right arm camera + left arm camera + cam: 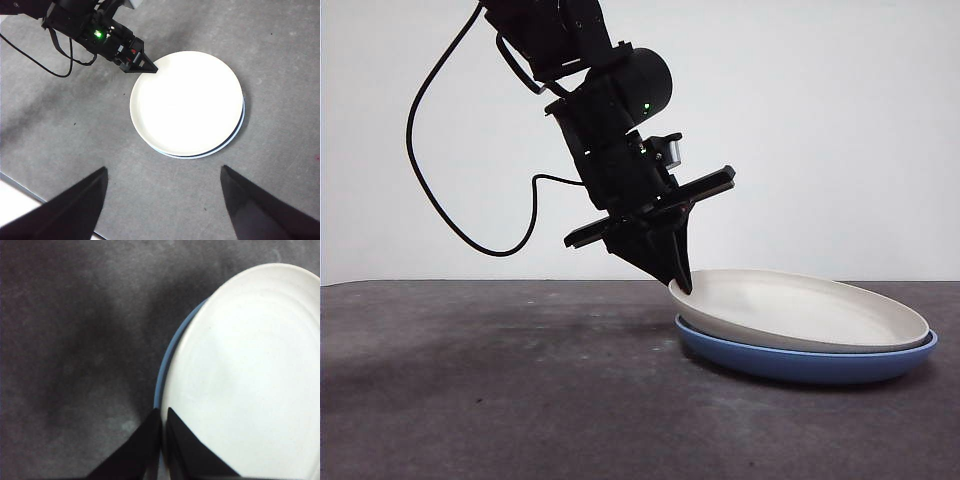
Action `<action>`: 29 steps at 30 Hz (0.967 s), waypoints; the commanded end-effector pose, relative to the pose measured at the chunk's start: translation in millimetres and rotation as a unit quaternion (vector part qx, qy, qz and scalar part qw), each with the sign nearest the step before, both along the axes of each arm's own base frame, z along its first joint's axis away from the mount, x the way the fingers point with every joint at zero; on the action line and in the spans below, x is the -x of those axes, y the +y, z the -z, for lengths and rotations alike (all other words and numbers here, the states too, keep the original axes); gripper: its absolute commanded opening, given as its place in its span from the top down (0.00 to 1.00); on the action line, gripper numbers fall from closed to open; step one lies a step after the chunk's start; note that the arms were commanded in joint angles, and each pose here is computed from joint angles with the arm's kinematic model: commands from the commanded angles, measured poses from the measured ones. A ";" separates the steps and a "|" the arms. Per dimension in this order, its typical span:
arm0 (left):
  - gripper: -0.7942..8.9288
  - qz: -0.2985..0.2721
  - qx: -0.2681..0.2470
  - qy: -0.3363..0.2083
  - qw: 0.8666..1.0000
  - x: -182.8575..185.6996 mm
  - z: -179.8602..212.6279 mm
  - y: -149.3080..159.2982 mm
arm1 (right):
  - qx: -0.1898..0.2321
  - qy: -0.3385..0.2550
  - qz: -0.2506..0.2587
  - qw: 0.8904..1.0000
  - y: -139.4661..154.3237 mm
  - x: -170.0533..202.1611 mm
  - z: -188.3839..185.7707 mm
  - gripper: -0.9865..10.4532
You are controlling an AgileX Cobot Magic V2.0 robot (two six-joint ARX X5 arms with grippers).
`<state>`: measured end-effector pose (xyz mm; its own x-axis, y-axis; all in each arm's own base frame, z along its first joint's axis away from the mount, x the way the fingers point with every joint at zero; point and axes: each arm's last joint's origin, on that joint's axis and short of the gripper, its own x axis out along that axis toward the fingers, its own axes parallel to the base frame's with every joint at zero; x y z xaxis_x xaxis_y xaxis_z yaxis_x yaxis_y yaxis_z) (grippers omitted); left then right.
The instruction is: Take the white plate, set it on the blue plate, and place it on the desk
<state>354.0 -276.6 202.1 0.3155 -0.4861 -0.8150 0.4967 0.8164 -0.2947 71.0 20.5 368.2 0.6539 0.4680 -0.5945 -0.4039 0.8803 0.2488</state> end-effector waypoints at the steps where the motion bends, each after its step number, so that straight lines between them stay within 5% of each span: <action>1: 0.91 0.011 0.007 -0.010 1.000 -1.1 -0.9 -10.6 | -0.004 -0.006 0.003 1.000 0.1 0.6 -4.9 0.60; 11: 0.63 0.023 0.005 -0.009 1.000 5.3 -0.6 -17.7 | -0.004 -0.006 0.003 1.000 0.1 0.6 -4.9 0.60; 21: 0.62 0.025 0.002 -0.011 1.000 7.2 -25.7 -11.7 | -0.003 -0.004 0.003 1.000 0.0 0.9 -4.6 0.60; 29: 0.62 0.023 0.044 -0.091 0.995 25.9 -107.8 23.0 | 0.005 -0.005 0.013 1.000 -0.6 0.4 -4.4 0.60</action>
